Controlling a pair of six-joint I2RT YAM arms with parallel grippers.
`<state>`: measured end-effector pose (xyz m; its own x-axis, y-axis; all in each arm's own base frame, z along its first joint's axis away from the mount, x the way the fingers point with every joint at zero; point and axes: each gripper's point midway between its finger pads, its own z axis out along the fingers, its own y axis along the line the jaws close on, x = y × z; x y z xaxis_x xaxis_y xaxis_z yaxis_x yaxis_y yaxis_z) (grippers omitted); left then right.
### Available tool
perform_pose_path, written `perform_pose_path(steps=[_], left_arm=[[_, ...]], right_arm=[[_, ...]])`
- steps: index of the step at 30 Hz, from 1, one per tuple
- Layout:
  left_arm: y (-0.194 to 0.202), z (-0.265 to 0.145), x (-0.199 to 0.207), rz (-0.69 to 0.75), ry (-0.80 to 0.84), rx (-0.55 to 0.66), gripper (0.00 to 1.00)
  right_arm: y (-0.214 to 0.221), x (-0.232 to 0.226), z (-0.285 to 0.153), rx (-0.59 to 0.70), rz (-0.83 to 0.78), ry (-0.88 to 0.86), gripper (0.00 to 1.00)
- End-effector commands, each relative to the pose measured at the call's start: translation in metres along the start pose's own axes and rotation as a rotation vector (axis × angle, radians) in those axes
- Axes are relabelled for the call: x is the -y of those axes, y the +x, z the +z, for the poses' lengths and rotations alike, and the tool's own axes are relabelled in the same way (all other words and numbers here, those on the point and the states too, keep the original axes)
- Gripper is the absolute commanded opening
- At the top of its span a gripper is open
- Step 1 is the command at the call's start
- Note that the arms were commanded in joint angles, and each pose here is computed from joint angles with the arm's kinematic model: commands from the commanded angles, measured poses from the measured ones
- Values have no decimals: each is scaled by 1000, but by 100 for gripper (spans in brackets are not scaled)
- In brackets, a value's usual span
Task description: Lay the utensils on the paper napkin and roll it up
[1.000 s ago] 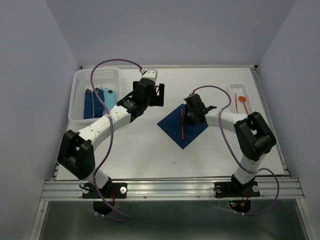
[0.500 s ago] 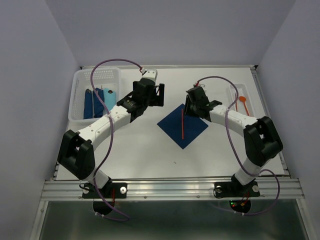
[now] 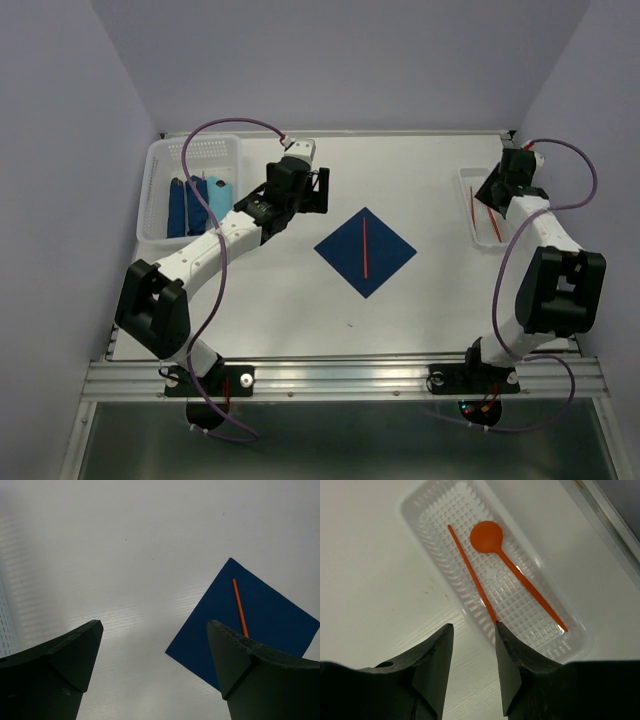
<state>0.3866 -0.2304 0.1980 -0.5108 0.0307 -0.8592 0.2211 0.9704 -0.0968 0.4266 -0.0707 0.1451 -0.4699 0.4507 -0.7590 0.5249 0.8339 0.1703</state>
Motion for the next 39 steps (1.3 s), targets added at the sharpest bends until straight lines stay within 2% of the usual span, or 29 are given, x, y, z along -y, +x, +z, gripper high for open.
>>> perform_pose_path(steps=[1,8,13,27,32,39], left_arm=[[-4,0,2,-11,3,19,99],[-3,3,1,-4,-7,13,99],[-2,5,0,-1,-17,6,99],[-1,10,1,-1,-24,-11,99],[0,10,0,0,-26,-14,99],[-1,8,0,-1,-26,-8,99]], right_arm=[[-21,19,20,-27,33,-17,45],[-30,16,65,-80,12,-38,44],[-10,10,93,-161,-27,-72,42],[31,13,108,-271,-77,-98,40],[40,28,113,-279,-140,11,40],[51,38,119,-305,-170,53,36]])
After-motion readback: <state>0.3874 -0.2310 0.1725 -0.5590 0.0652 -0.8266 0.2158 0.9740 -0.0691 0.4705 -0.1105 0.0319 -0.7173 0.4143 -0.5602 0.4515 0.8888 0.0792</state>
